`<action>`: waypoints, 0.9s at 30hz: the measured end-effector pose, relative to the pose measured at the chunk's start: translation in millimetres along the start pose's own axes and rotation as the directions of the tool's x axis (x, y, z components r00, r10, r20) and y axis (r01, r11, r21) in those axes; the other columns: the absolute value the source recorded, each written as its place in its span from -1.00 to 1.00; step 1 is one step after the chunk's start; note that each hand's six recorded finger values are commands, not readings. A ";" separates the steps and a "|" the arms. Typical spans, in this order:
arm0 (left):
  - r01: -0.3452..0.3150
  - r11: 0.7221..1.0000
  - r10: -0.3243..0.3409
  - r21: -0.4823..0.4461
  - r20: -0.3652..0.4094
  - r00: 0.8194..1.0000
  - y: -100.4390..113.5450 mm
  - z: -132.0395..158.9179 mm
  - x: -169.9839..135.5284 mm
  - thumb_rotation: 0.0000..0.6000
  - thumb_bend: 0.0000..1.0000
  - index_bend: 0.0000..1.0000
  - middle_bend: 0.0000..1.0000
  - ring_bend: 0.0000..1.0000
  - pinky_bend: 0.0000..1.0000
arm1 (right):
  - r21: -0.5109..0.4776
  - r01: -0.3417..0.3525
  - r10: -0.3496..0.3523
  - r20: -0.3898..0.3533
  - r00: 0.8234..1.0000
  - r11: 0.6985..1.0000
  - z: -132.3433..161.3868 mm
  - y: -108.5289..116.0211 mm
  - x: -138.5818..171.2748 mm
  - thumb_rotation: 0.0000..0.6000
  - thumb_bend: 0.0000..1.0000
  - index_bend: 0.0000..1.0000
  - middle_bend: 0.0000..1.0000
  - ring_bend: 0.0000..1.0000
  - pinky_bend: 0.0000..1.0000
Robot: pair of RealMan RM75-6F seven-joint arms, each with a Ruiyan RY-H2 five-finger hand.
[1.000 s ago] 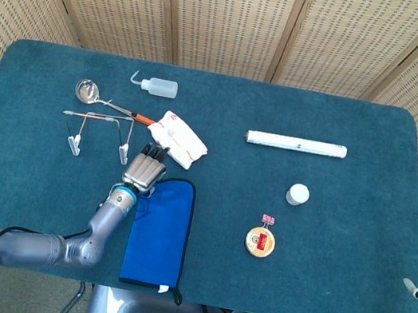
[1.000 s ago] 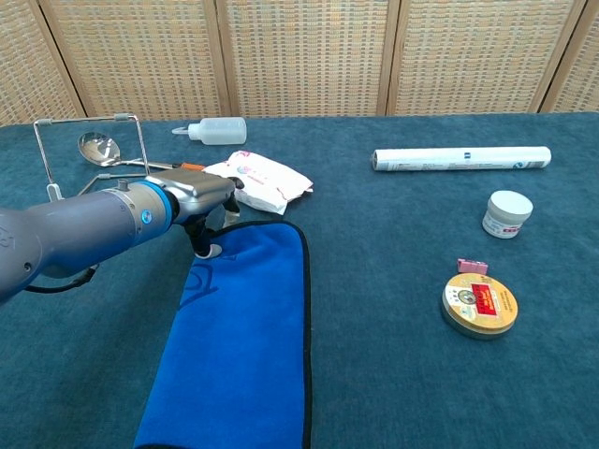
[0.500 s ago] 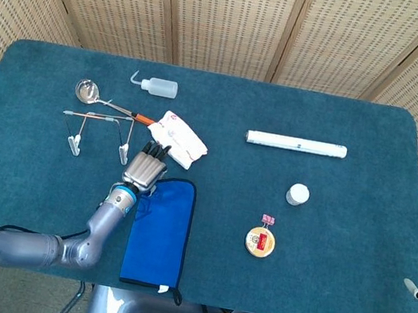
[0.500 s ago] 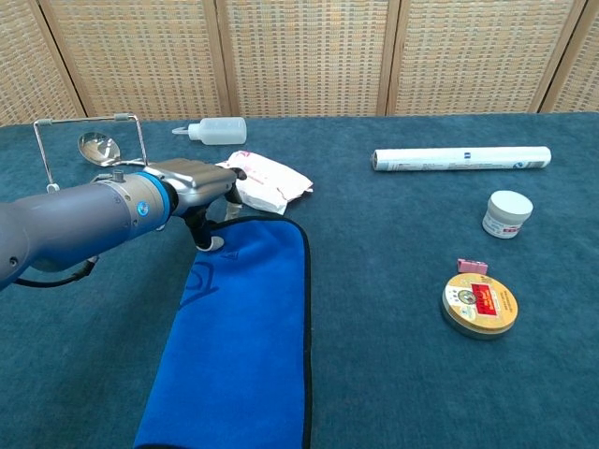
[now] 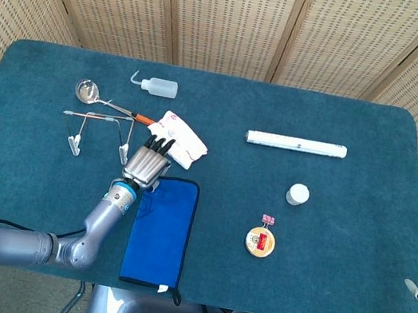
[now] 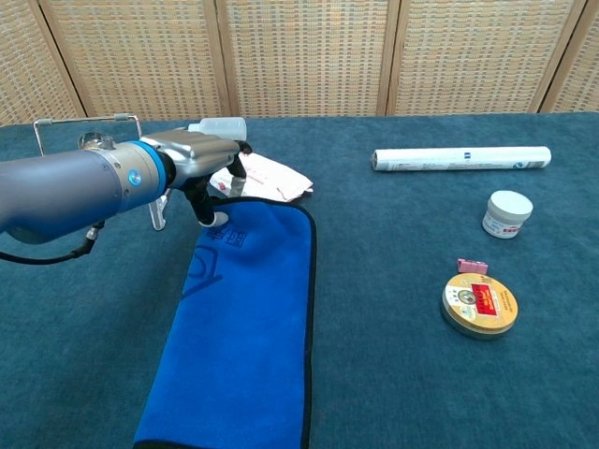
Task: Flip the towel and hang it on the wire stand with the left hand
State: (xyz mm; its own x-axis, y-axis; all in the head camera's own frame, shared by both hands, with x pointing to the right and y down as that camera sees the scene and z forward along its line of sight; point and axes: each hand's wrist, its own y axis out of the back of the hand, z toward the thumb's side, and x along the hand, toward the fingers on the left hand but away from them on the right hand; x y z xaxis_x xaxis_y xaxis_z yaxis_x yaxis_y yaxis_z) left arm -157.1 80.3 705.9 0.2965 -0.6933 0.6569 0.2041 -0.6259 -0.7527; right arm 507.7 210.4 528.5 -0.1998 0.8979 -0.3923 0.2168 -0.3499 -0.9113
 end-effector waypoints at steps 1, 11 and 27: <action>-0.008 1.000 0.008 -0.001 0.001 1.000 4.8 -0.5 -0.9 1.00 0.25 0.75 -1.00 -1.00 -1.00 | -0.001 0.000 0.000 0.000 1.000 1.000 -0.1 0.2 0.0 1.00 -1.00 -1.00 -1.00 -1.00 -1.00; -0.114 0.993 0.115 0.013 -0.017 0.993 56.9 -16.7 -8.8 1.00 0.25 0.78 -1.00 -1.00 -1.00 | -0.012 0.003 -0.003 -0.002 1.000 1.000 -1.0 2.6 0.6 1.00 -1.00 -1.00 -1.00 -1.00 -1.00; -0.222 0.971 0.210 -0.092 -0.126 0.970 148.2 -67.7 -13.8 1.00 0.25 0.78 -1.00 -1.00 -1.00 | -0.011 -0.006 0.006 -0.002 1.000 1.000 -0.8 0.6 -1.1 1.00 -1.00 -1.00 -1.00 -1.00 -1.00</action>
State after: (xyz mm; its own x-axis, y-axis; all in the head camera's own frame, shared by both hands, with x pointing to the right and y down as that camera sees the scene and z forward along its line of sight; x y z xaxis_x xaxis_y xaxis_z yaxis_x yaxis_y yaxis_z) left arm -194.2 -27.0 588.3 0.2127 -0.8487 0.4843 0.0468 -0.4862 -0.8726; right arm 508.8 209.4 528.5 -0.1966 0.8963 -0.3974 0.2284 -0.3523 -0.9076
